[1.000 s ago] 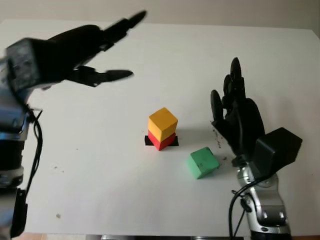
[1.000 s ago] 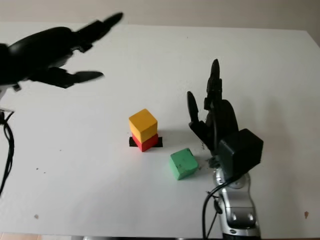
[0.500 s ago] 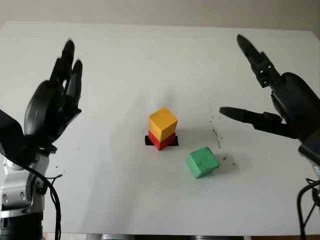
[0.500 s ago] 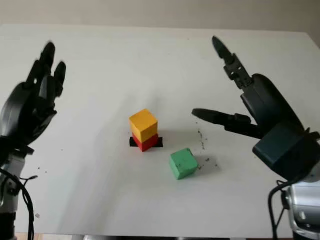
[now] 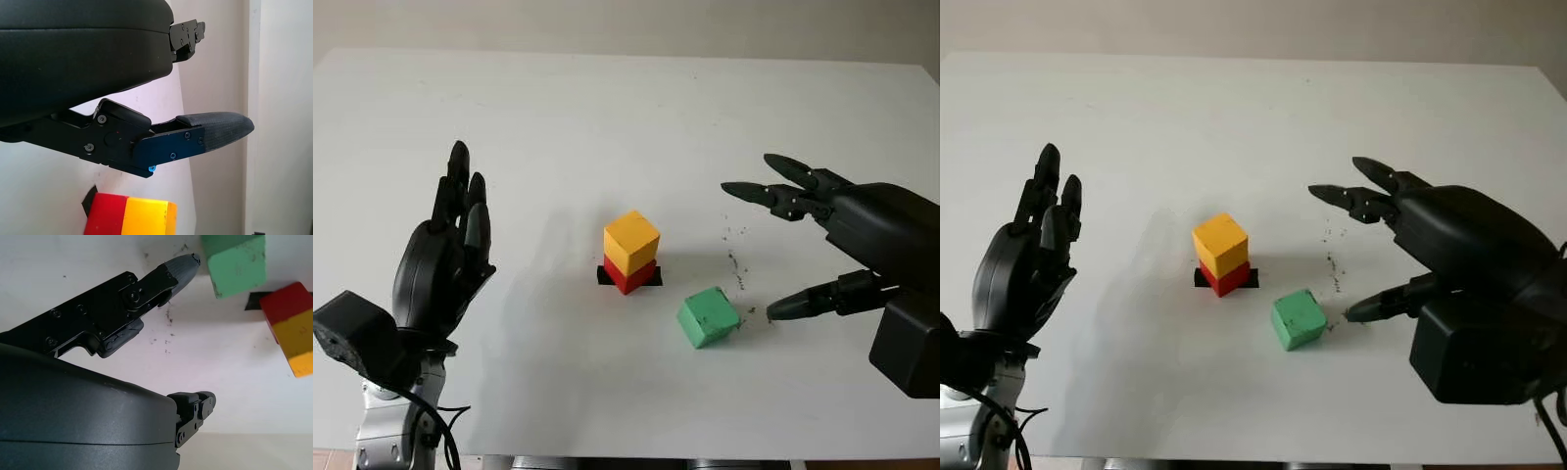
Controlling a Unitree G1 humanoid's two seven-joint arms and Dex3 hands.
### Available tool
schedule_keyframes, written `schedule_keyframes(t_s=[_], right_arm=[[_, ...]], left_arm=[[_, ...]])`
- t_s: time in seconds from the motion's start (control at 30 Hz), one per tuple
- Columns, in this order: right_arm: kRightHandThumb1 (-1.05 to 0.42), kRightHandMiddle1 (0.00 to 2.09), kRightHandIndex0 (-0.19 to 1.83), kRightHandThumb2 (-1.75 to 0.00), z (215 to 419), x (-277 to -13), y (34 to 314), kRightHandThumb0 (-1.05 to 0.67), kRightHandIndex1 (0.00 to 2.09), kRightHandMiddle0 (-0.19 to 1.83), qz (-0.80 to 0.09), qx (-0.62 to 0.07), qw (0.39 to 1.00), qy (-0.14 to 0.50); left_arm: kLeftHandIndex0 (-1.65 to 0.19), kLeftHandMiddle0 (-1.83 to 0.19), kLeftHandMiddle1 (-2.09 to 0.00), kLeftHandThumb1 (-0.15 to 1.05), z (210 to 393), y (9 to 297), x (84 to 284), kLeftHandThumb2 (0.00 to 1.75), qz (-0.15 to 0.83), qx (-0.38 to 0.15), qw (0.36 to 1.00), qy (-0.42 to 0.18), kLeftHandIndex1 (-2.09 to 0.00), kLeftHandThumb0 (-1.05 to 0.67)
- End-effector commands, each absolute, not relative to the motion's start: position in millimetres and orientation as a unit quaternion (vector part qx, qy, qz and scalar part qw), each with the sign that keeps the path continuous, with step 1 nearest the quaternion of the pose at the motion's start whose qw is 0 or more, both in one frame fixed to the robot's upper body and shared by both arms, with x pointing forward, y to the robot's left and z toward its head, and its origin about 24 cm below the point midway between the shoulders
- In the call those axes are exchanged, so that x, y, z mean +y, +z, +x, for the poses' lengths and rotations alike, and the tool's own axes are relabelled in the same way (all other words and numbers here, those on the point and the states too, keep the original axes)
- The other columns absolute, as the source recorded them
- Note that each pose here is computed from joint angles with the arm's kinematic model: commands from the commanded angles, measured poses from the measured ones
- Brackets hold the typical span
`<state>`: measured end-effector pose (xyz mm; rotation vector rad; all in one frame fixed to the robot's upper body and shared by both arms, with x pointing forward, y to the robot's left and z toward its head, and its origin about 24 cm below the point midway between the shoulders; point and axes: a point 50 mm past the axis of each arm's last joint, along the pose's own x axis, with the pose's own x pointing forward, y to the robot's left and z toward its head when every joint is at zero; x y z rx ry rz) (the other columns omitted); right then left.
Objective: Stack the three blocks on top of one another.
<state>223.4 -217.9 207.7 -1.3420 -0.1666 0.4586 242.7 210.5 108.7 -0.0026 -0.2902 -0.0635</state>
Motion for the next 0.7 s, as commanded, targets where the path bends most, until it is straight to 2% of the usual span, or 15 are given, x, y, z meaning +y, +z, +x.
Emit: schedule_keyframes(t_s=[0.0,0.67], right_arm=[[-0.75,0.07,-0.03,-0.05,221.3,-213.6,205.9,-0.62,0.05,0.29,-0.624,-0.075,0.745,0.223],[-0.76,0.07,-0.03,-0.06,225.0,-193.4,168.2,-0.63,0.05,0.38,-0.598,-0.088,0.747,0.277]], left_arm=[[0.19,0.19,0.00,1.05,238.8,111.0,206.9,0.61,-0.005,-0.155,0.987,-0.032,0.00,-0.85],[0.19,0.19,0.00,1.05,240.8,112.3,200.4,0.59,-0.005,-0.149,0.988,-0.029,0.00,-0.84]])
